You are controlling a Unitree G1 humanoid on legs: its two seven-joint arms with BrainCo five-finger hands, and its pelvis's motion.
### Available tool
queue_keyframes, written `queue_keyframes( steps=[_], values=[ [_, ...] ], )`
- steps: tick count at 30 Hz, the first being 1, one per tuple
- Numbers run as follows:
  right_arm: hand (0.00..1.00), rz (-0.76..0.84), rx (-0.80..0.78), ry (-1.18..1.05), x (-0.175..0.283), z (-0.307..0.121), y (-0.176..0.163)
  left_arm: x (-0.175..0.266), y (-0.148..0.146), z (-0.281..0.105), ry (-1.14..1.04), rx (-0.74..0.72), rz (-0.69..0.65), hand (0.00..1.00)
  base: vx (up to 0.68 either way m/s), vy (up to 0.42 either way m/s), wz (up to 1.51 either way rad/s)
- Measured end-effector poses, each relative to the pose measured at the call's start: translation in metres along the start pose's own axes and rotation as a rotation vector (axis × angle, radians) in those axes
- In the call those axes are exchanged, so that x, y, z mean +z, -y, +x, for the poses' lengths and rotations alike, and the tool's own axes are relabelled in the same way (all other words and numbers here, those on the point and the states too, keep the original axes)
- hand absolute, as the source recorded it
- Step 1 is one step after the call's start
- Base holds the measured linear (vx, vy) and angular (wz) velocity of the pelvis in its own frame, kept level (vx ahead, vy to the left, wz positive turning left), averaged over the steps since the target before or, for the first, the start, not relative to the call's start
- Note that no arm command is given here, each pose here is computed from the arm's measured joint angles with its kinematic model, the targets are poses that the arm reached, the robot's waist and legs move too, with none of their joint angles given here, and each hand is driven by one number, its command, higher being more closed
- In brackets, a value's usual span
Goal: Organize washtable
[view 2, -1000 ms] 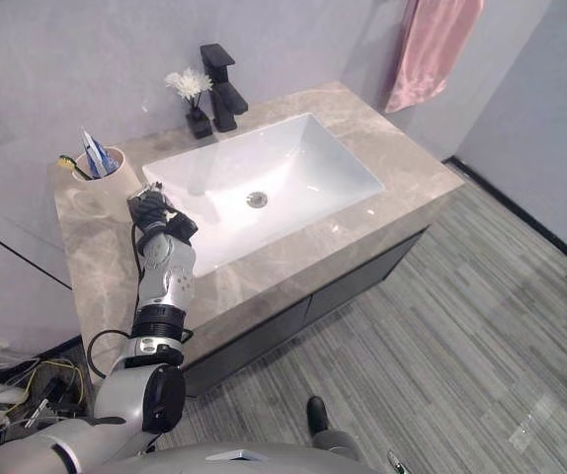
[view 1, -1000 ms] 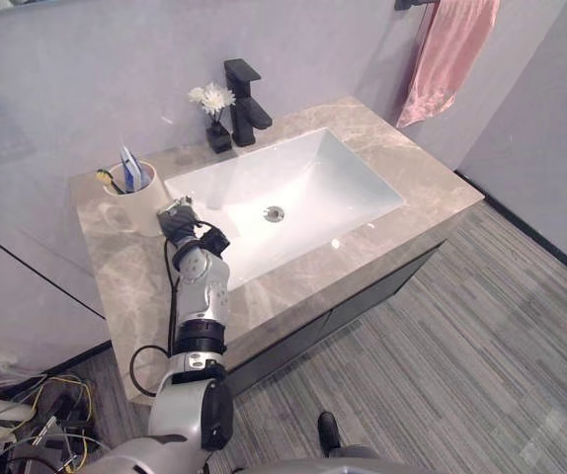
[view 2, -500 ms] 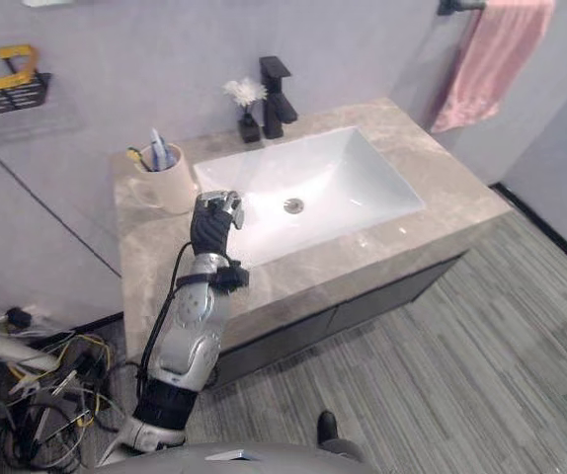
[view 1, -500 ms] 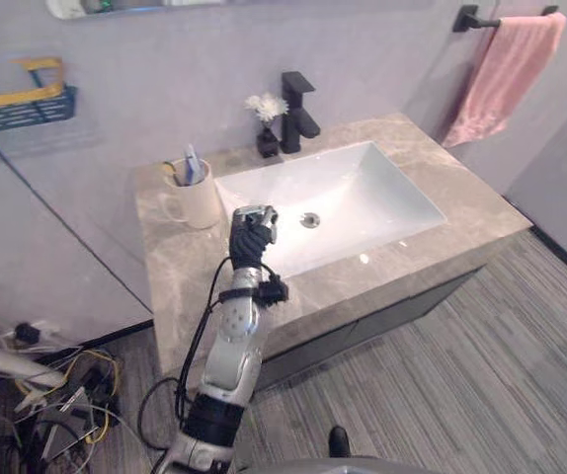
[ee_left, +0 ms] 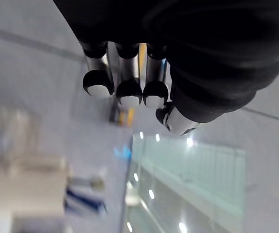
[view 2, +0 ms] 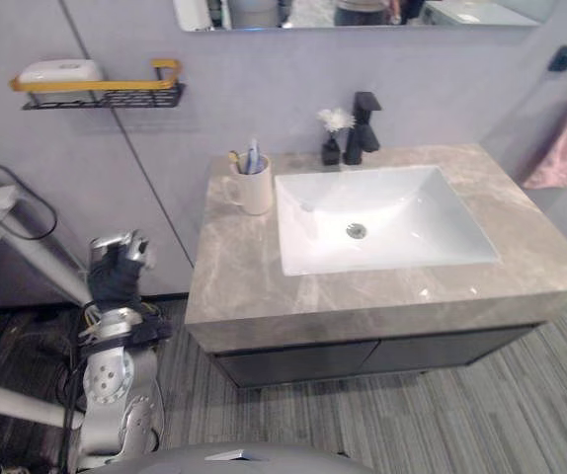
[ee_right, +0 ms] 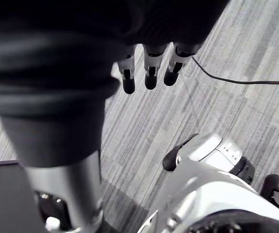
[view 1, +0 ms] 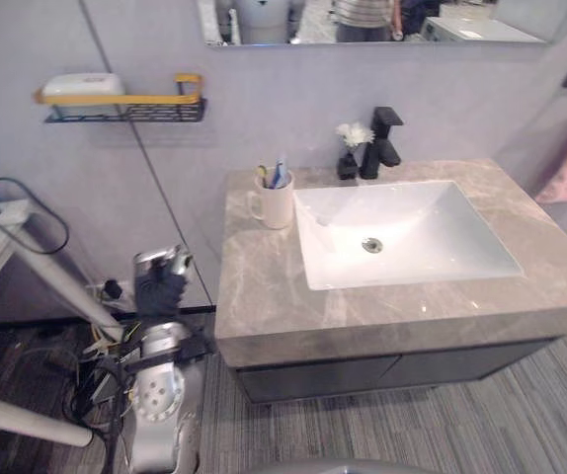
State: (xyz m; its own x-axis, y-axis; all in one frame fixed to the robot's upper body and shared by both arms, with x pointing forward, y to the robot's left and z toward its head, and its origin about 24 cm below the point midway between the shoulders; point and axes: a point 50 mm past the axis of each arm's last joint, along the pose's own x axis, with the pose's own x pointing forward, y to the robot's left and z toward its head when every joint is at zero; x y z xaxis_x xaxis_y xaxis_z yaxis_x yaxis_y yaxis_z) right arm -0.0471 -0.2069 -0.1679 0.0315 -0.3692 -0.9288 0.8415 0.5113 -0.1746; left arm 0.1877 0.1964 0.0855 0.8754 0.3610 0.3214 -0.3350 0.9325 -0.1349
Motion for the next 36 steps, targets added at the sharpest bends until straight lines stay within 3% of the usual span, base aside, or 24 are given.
queue_keyframes(
  steps=[4,9,12,13,18,25,36],
  values=[
    [0.00,-0.027,0.066,0.048,0.014,0.002,-0.021,-0.056,-0.054,-0.035,-0.312,0.177,0.285,1.00,-0.03,-0.016,0.26],
    [0.00,-0.054,0.132,0.091,0.025,0.001,-0.042,-0.116,-0.095,-0.101,-0.731,0.334,0.368,1.00,-0.01,-0.005,0.13],
    [0.00,-0.050,0.145,0.097,0.028,0.001,-0.050,-0.151,-0.101,-0.155,-1.044,0.387,0.330,1.00,0.01,0.003,0.17],
    [0.00,-0.049,0.138,0.091,0.028,0.002,-0.051,-0.161,-0.100,-0.176,-1.155,0.393,0.316,0.00,0.04,0.001,0.17],
    [0.00,-0.070,0.118,0.071,0.032,0.005,-0.055,-0.174,-0.114,-0.215,-1.420,0.396,0.279,0.00,0.08,-0.022,0.03],
    [0.00,-0.117,0.156,0.064,0.039,0.006,-0.069,-0.179,-0.112,-0.211,-1.470,0.274,0.240,0.00,0.00,0.006,-0.01],
    [0.00,-0.134,0.168,0.068,0.041,0.007,-0.068,-0.184,-0.107,-0.200,-1.488,0.041,0.356,0.00,-0.04,0.023,-0.04]
  ],
)
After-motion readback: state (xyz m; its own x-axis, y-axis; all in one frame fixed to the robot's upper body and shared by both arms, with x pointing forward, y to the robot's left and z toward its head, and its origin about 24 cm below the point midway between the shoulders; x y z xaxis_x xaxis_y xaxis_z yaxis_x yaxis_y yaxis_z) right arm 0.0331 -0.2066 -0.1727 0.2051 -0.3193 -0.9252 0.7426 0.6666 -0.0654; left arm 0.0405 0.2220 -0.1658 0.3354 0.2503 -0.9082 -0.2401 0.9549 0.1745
